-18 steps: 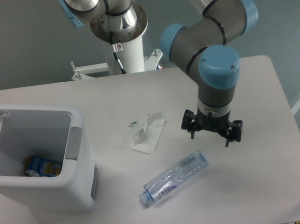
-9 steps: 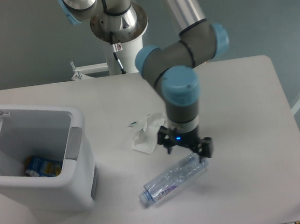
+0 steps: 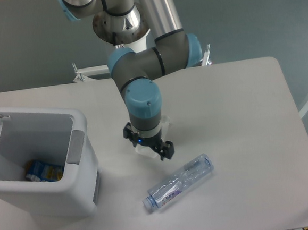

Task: Place the trash in the trash can
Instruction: 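Move the gripper over the white tissue and lower onto it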

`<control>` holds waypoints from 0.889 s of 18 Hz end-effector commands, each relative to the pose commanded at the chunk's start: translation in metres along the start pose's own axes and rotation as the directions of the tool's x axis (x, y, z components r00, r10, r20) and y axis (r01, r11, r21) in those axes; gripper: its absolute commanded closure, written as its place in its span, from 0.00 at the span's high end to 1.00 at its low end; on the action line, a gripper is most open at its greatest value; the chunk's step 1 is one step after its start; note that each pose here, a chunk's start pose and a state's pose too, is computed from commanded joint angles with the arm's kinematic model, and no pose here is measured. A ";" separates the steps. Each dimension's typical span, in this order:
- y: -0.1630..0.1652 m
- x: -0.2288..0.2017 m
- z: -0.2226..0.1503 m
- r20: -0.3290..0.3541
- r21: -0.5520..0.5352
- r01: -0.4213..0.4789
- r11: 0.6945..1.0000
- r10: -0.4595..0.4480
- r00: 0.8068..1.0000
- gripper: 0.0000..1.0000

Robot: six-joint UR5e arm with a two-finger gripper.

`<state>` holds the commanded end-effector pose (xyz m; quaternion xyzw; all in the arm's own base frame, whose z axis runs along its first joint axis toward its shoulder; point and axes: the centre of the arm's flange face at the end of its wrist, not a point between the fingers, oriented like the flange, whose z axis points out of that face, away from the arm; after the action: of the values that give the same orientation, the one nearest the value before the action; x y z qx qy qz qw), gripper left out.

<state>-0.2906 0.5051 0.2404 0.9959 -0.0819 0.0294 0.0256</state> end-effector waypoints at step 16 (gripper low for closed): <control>0.018 0.014 0.015 -0.016 -0.113 -0.104 0.988 0.103 0.995 0.00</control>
<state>-0.2791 0.4838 0.2271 0.9870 -0.1350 0.0312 0.0813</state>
